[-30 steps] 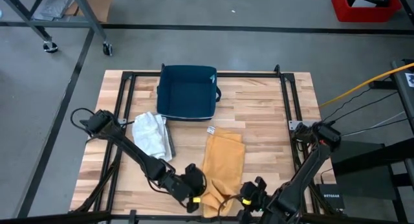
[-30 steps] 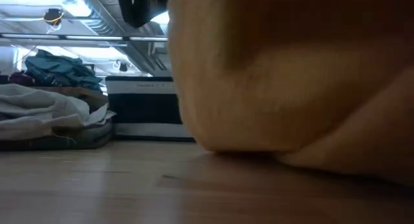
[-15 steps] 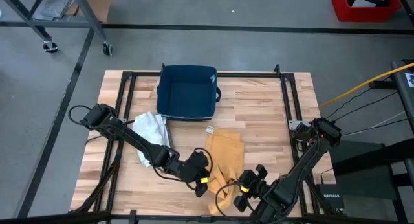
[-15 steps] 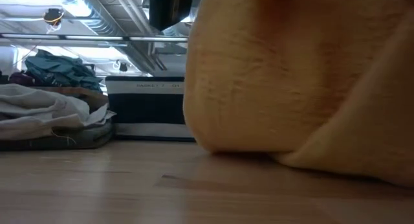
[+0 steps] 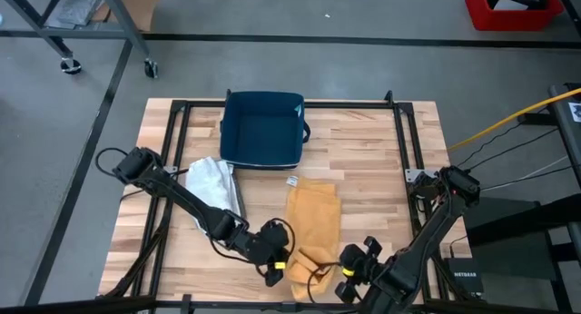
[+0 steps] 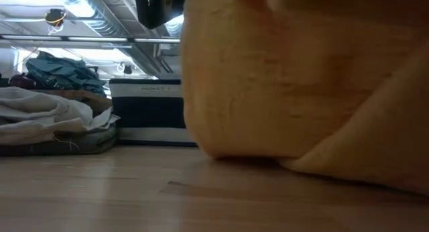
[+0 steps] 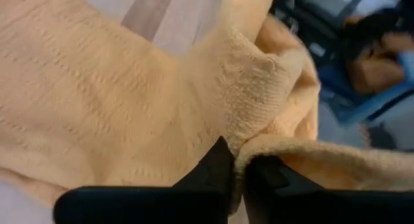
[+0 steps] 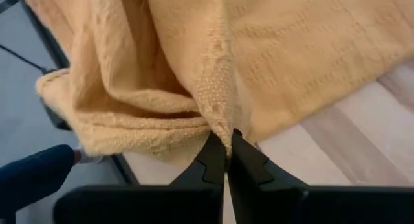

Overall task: Fold towel
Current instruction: Fold the yellow towel

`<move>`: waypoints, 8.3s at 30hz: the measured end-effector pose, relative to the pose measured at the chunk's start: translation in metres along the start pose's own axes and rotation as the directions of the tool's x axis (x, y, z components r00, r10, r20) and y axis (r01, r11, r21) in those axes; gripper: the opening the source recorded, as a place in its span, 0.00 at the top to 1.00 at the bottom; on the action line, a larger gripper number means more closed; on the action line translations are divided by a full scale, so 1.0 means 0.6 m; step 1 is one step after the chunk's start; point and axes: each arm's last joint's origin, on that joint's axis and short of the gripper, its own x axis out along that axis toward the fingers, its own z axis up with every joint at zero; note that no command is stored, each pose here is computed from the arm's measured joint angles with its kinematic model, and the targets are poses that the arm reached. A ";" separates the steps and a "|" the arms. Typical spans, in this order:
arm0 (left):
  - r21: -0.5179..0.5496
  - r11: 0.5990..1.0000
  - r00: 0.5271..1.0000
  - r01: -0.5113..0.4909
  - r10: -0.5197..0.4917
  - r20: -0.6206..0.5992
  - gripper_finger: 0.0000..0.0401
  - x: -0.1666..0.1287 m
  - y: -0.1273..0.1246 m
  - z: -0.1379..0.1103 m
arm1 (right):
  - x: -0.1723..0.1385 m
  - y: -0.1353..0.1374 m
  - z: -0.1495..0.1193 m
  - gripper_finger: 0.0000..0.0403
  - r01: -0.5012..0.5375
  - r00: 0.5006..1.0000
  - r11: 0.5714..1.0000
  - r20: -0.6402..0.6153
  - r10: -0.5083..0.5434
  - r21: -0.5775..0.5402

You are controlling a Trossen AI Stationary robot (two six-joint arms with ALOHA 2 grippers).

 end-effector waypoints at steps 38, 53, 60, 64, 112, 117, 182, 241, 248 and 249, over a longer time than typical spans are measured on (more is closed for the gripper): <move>0.133 0.986 0.984 0.104 -0.121 0.129 0.64 -0.031 -0.078 -0.053 | 0.000 0.005 0.000 0.98 -0.026 1.000 1.000 0.013 0.026 -0.012; 0.074 0.980 0.939 0.183 -0.196 0.282 0.64 0.011 -0.069 -0.024 | 0.001 0.012 0.009 0.98 -0.060 0.986 0.998 0.154 0.056 0.017; 0.077 0.980 0.937 0.186 -0.200 0.286 0.64 0.012 -0.069 -0.023 | 0.012 0.012 0.029 0.98 -0.052 0.985 0.998 0.167 0.043 0.047; 0.108 0.980 0.941 0.167 -0.191 0.279 0.64 0.016 -0.066 -0.026 | 0.016 0.014 0.038 0.98 -0.054 0.984 0.998 0.173 0.049 0.028; 0.281 0.959 0.964 0.039 -0.110 0.241 0.64 0.019 -0.045 -0.016 | 0.053 -0.066 0.115 0.99 0.328 0.925 0.918 0.120 -0.360 0.222; 0.251 0.968 0.960 -0.002 -0.068 0.270 0.64 0.030 -0.020 0.011 | 0.045 -0.047 0.090 0.99 0.252 0.959 0.949 0.086 -0.272 0.189; 0.257 0.959 0.988 -0.120 0.089 0.129 0.75 0.062 0.047 0.021 | -0.025 -0.012 -0.071 0.87 -0.006 0.872 0.987 -0.484 -0.073 -0.159; -0.020 0.973 0.970 0.228 -0.225 0.093 0.92 0.172 0.027 -0.074 | 0.025 0.047 -0.013 0.53 -0.307 0.938 0.952 -0.164 0.305 0.011; -0.019 0.973 0.968 0.231 -0.228 0.101 0.92 0.172 0.027 -0.072 | 0.030 0.044 -0.004 0.53 -0.283 0.949 0.959 -0.143 0.281 0.011; -0.019 0.973 0.968 0.231 -0.228 0.101 0.92 0.172 0.027 -0.072 | 0.031 0.043 -0.005 0.53 -0.277 0.951 0.961 -0.144 0.275 0.005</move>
